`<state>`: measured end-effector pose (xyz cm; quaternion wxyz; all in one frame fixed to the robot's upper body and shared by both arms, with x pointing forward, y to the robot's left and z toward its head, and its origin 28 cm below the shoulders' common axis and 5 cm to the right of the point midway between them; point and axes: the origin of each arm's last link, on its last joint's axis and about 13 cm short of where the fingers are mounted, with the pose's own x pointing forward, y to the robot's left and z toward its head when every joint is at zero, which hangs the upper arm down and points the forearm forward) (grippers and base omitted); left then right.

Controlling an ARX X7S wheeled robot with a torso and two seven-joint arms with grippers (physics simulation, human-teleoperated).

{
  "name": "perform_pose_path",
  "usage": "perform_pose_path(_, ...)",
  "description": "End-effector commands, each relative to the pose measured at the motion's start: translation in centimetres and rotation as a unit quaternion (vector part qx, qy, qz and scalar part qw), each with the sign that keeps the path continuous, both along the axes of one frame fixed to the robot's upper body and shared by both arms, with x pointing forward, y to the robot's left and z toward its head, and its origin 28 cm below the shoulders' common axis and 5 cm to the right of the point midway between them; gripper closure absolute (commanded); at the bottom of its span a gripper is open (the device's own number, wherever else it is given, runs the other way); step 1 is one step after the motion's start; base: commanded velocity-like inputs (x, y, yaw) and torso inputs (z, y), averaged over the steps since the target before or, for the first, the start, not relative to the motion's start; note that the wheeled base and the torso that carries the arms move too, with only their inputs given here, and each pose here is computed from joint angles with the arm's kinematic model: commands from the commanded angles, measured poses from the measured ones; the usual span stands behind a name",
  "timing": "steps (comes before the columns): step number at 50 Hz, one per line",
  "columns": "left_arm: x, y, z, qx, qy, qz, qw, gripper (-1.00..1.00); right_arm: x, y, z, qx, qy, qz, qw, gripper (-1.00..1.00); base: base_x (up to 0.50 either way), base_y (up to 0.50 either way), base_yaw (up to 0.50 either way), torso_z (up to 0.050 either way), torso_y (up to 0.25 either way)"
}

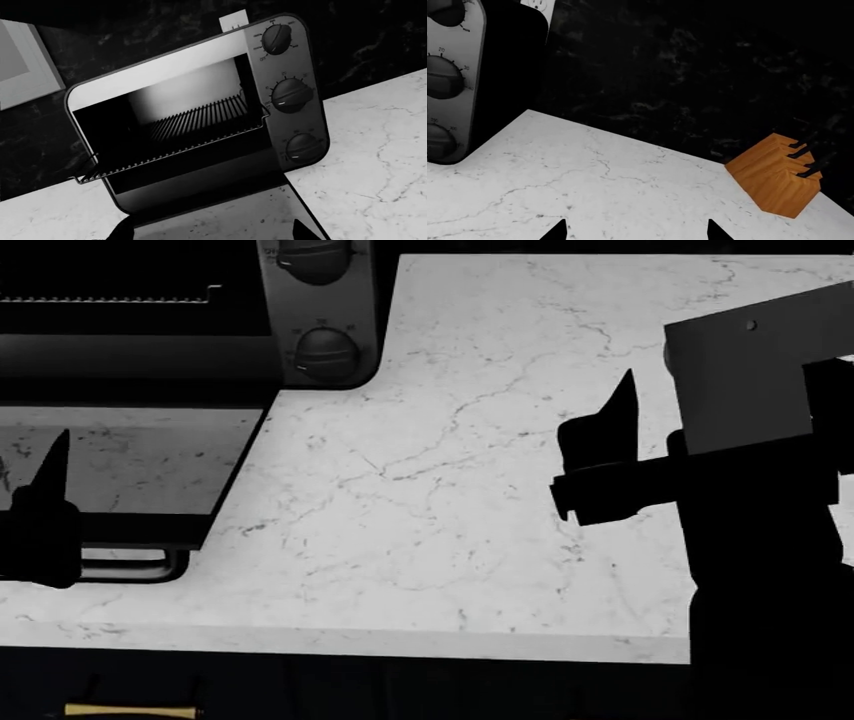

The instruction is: Fully slide the toaster oven rack0 out.

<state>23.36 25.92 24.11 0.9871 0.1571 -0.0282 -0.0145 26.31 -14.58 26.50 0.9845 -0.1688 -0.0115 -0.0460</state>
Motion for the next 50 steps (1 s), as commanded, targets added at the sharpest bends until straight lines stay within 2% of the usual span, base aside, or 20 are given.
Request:
perform_pose_path(1, 0.4, 0.4, 1.6, -0.014, -0.008, -0.013, 1.000, -1.00, 0.0, -0.1, 1.6, 0.008, -0.008, 0.006, 1.000, -1.00, 0.50, 0.00, 0.00, 0.000, 0.000)
perform_pose_path(12, 0.4, 0.4, 1.8, -0.018, -0.011, -0.013, 1.000, -1.00, -0.3, -0.1, 1.9, -0.001, -0.004, 0.008, 1.000, -1.00, 0.50, 0.14, 0.00, 0.000, 0.000)
perform_pose_path(25, 0.4, 0.2, 1.8, -0.009, -0.015, -0.014, 1.000, -1.00, 0.0, -0.1, 1.5, 0.010, -0.001, 0.008, 1.000, -1.00, 0.50, 0.19, 0.00, 0.000, 0.001)
perform_pose_path(30, 0.1, 0.1, 1.8, 0.000, -0.013, -0.025, 1.000, -1.00, -0.2, -0.2, 1.3, 0.012, -0.005, 0.009, 1.000, -1.00, 0.05, 0.00, 0.00, 0.000, 0.002)
perform_pose_path(34, -0.6, -0.3, 1.9, 0.032, -0.004, -0.055, 0.998, -1.00, 0.2, -0.2, 0.8, 0.014, -0.004, 0.009, 1.000, -1.00, 0.00, 0.00, 0.00, 0.000, 0.000)
perform_pose_path(40, -1.5, -0.3, 2.8, 0.058, -0.005, -0.083, 0.995, -1.00, 0.6, -0.3, 0.4, 0.014, -0.002, 0.010, 1.000, -1.00, 0.00, 0.00, 0.00, 0.000, 0.000)
perform_pose_path(42, -2.3, -0.5, 3.4, 0.097, -0.020, -0.101, 0.990, -1.00, 0.6, -0.2, 0.3, 0.014, -0.002, 0.011, 1.000, -1.00, 0.00, 0.00, 0.00, 0.000, 0.000)
perform_pose_path(44, -2.5, -0.4, 3.9, 0.106, -0.020, -0.106, 0.989, -1.00, 0.7, -0.2, 0.1, 0.006, -0.002, 0.010, 1.000, -1.00, 0.00, 0.00, 0.00, 0.000, 0.000)
perform_pose_path(50, -4.1, -0.4, 4.8, 0.168, -0.020, -0.122, 0.978, -1.00, 0.7, -0.2, 0.1, 0.009, -0.002, 0.009, 1.000, -1.00, 0.00, 0.00, 0.00, 0.000, 0.000)
